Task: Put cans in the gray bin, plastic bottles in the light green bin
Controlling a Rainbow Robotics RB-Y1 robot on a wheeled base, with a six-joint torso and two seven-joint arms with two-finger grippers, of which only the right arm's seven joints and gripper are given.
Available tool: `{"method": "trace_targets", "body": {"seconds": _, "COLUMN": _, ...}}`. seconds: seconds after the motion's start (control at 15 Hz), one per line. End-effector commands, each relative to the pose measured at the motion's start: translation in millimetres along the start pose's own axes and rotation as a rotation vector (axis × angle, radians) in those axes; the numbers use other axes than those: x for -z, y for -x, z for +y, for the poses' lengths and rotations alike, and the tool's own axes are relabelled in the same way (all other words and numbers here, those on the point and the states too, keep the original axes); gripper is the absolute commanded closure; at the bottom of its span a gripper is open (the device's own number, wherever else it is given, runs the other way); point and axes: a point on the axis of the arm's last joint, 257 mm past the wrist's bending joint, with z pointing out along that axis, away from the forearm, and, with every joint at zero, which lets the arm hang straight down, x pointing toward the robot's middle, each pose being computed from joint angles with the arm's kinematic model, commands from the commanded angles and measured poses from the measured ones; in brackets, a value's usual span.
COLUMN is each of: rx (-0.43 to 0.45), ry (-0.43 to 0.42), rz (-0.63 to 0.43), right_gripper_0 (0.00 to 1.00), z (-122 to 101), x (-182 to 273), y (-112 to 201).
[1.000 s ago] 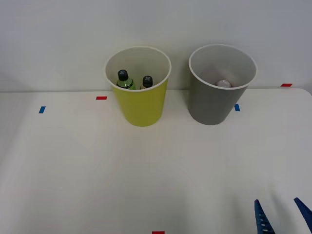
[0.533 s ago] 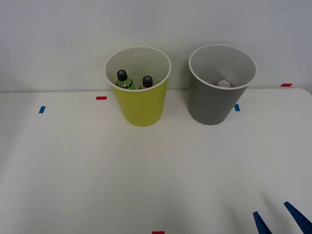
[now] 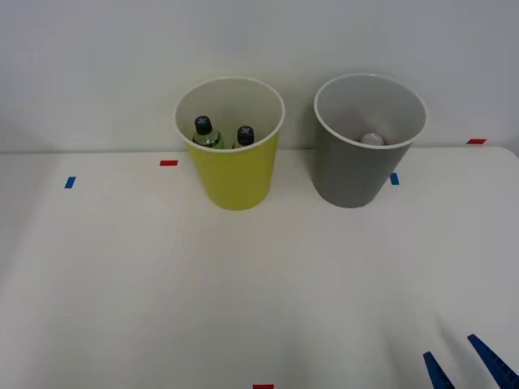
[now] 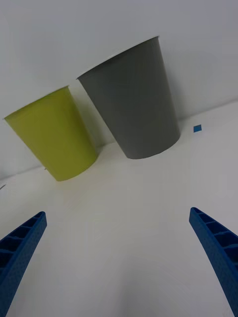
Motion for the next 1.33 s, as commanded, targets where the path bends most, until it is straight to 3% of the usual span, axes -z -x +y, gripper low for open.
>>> {"method": "trace_targets", "body": {"seconds": 0.07, "rx": 0.001, "ry": 0.023, "rz": -0.008, "right_gripper_0": 0.0, "z": 1.3, "x": -8.1, "y": 6.1}}
{"method": "trace_targets", "body": {"seconds": 0.2, "rx": -0.026, "ry": 0.031, "rz": 0.006, "right_gripper_0": 0.0, "z": 1.8, "x": -8.4, "y": 5.1}}
{"method": "trace_targets", "body": {"seconds": 1.33, "rx": 0.03, "ry": 0.043, "rz": 0.016, "right_gripper_0": 0.0, "z": 3.2, "x": -9.3, "y": 3.7}}
